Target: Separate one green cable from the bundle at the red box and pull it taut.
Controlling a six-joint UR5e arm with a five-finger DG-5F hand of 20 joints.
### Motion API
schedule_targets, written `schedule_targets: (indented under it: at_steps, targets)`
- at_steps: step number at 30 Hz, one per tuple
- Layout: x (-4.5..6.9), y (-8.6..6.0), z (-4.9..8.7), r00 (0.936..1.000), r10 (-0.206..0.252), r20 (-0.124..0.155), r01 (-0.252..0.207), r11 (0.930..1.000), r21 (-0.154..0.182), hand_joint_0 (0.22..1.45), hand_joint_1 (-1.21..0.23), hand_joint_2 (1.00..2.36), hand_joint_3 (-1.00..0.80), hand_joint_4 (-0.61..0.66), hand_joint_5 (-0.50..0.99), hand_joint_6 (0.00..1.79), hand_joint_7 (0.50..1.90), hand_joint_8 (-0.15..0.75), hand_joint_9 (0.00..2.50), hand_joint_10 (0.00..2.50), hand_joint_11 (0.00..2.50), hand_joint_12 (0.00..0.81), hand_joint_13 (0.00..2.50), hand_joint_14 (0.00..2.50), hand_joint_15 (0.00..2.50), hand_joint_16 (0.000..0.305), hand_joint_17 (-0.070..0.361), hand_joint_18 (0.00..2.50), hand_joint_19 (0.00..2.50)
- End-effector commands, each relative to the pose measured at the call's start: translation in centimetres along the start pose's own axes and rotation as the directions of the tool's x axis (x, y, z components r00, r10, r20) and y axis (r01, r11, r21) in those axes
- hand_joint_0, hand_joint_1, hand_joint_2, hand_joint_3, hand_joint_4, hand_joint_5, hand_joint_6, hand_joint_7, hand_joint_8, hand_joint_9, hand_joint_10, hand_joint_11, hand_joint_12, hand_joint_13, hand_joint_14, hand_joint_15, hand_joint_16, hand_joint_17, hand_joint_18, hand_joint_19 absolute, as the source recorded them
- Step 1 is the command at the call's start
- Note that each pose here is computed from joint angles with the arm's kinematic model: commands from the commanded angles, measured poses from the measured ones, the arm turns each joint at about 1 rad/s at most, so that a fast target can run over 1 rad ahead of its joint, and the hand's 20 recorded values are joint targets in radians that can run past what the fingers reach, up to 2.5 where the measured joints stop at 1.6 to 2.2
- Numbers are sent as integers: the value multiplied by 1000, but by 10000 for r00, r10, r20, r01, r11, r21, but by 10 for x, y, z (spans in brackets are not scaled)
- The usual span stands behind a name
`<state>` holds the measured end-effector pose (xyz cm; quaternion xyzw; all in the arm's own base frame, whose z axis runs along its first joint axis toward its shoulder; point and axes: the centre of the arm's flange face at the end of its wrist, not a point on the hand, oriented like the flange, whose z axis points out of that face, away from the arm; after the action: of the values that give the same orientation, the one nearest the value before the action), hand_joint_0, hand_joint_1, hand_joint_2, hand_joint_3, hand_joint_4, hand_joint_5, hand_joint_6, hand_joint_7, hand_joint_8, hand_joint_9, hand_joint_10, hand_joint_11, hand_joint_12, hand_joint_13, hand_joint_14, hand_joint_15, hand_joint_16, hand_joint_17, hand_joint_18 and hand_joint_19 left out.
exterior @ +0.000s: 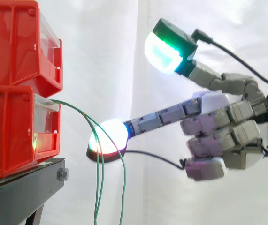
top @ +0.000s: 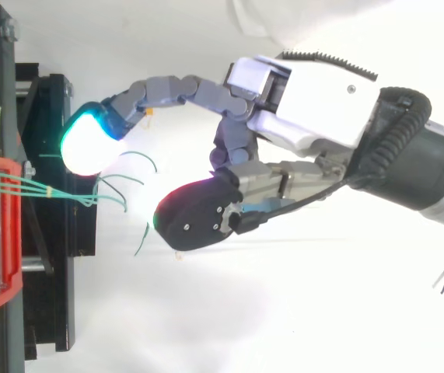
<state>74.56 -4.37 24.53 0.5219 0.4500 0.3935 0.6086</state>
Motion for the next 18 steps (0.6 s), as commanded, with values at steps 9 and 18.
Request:
schedule_targets:
  at_steps: [9,18]
  targets:
    - [13,-22,6,9902,1338,-390,-1343,9909,-83,341,-416,1000,-500,308,-153,501,637,282,2458,16,1639,390,2458,10,1521,87,197,2500,866]
    - [25,-7,11,9843,1687,-512,-1712,9841,-482,342,-418,1000,-500,309,-153,501,633,282,2455,16,1637,382,2455,9,1523,88,198,2500,873]
